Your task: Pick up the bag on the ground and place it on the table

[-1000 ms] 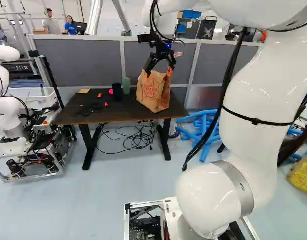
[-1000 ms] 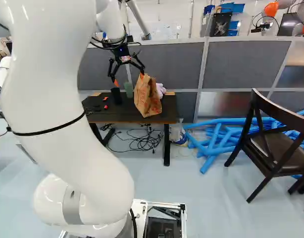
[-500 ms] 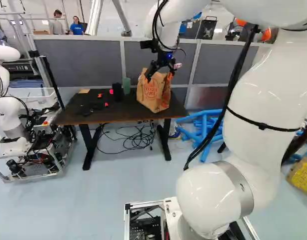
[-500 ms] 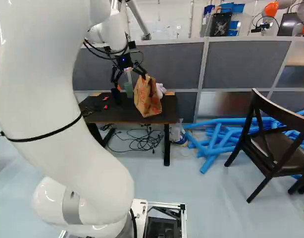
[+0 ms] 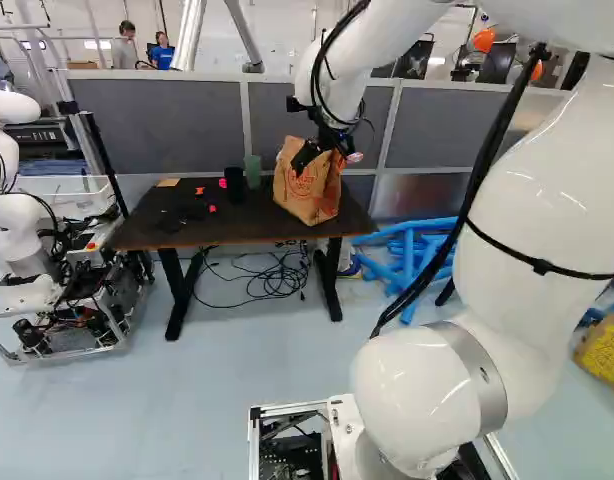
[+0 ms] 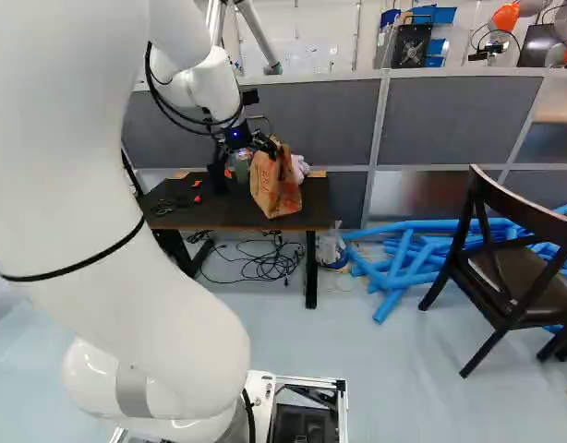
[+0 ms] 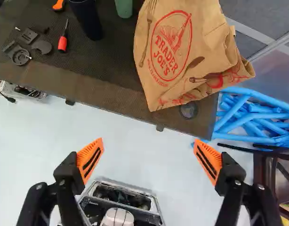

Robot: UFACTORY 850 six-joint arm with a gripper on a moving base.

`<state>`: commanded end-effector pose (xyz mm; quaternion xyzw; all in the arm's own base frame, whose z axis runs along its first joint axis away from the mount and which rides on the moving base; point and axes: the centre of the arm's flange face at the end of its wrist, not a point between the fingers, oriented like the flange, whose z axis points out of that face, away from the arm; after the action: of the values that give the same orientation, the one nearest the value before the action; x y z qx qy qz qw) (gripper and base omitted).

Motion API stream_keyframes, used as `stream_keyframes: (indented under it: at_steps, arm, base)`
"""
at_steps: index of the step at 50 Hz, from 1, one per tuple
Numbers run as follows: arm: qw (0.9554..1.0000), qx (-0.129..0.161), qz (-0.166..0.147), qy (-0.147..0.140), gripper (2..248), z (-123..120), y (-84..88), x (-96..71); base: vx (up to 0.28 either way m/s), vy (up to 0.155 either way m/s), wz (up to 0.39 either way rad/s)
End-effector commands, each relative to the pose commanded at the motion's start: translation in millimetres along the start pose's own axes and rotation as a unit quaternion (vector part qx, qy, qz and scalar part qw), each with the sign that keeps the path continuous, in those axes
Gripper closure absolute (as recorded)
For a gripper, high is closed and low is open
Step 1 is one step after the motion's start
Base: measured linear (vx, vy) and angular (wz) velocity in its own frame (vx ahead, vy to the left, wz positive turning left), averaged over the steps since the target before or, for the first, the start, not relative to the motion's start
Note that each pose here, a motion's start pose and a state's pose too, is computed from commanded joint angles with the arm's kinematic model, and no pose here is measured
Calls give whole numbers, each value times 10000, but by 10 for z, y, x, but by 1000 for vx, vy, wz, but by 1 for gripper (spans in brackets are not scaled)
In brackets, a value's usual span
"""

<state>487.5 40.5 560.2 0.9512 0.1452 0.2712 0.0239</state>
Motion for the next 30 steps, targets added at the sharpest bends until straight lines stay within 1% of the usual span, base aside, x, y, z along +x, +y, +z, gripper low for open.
stream_keyframes:
  at_steps: [8,15,22,30]
  arm:
    - [9995,-63,121,283,3,102,-15,-203]
    - [9982,-119,230,537,3,184,-31,-393]
    - [9961,-173,338,791,3,258,-51,-589]
    - [9928,-233,460,1081,3,333,-76,-821]
  base:
    - [0,0,0]
    - [0,0,0]
    - [0,0,0]
    - [0,0,0]
